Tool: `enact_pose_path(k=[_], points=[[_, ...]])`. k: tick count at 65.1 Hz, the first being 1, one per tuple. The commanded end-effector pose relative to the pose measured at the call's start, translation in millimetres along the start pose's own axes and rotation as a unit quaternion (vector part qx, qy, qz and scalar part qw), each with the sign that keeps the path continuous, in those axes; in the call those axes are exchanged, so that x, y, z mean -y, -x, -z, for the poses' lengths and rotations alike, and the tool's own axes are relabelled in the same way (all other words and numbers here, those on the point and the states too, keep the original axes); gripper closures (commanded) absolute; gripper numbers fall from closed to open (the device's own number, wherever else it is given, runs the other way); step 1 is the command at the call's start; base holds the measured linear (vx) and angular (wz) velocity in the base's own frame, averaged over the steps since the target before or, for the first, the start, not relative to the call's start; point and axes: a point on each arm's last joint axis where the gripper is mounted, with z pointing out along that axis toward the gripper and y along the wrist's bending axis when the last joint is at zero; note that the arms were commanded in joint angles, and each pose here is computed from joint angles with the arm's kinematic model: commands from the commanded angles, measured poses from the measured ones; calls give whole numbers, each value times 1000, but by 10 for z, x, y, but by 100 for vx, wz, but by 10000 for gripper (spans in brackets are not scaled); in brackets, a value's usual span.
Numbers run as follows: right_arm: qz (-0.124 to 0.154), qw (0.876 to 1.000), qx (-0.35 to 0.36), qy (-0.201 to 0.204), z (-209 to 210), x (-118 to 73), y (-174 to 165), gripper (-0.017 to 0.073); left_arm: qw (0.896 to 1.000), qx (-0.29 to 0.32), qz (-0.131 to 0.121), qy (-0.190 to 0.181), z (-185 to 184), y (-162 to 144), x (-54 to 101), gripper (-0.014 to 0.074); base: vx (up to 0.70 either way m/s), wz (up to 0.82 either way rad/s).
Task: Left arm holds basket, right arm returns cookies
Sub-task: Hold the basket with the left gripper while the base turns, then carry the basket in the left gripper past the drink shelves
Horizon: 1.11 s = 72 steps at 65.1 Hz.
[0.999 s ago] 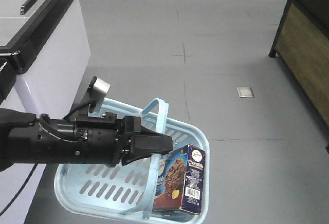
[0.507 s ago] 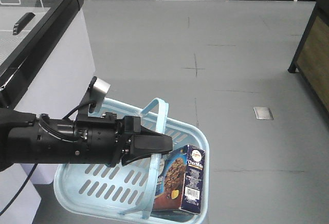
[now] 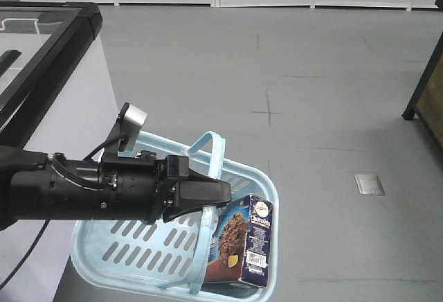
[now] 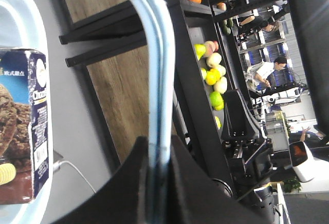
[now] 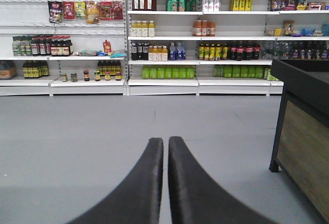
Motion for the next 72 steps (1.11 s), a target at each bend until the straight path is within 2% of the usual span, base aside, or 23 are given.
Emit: enact_pose_path(k=[1, 72], points=[[7, 999, 34, 1, 6, -3, 13, 566, 997, 24, 5, -72, 70, 57, 288, 596, 45, -6], [7, 999, 34, 1, 6, -3, 13, 566, 997, 26, 5, -71, 73, 63, 284, 596, 48, -3]])
